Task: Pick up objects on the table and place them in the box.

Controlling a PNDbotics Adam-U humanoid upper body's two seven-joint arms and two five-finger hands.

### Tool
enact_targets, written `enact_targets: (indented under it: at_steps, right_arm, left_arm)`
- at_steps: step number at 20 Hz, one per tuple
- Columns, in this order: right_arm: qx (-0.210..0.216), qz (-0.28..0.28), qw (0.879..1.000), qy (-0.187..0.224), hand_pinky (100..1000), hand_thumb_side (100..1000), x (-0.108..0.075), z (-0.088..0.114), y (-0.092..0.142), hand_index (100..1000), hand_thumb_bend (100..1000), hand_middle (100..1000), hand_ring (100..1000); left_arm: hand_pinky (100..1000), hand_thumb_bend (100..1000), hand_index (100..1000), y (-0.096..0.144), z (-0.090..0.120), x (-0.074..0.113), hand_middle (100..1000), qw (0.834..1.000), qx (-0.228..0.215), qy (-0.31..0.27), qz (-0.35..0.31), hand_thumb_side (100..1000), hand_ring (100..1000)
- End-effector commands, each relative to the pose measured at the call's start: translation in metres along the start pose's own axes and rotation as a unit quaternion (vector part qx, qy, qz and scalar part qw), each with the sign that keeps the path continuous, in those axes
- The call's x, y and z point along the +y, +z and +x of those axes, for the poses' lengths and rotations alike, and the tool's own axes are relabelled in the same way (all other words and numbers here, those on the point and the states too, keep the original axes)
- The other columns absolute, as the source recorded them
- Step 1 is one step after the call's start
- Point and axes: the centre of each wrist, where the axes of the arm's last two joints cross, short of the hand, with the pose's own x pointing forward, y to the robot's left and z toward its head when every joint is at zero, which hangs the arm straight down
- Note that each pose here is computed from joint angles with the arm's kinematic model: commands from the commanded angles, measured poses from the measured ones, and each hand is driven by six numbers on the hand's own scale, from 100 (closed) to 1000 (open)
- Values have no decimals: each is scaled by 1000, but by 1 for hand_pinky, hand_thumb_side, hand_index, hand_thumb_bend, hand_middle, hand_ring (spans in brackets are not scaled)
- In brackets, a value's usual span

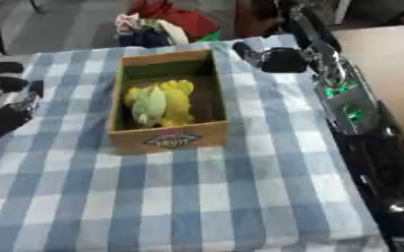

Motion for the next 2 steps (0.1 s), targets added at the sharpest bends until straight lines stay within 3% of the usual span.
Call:
enact_targets:
  at_steps: [1, 2]
  right_arm:
    - [-20, -2, 1000, 6, 632, 209, -13, 10, -3, 838, 443, 725, 791]
    - [-21, 1, 1000, 4, 632, 210, -13, 10, -3, 837, 441, 724, 790]
  left_arm:
    - [749, 331, 755, 0, 1, -1, 741, 1000, -8, 3, -17, 182, 709]
    - [752, 333, 758, 1, -1, -2, 750, 1000, -8, 6, -21, 187, 716]
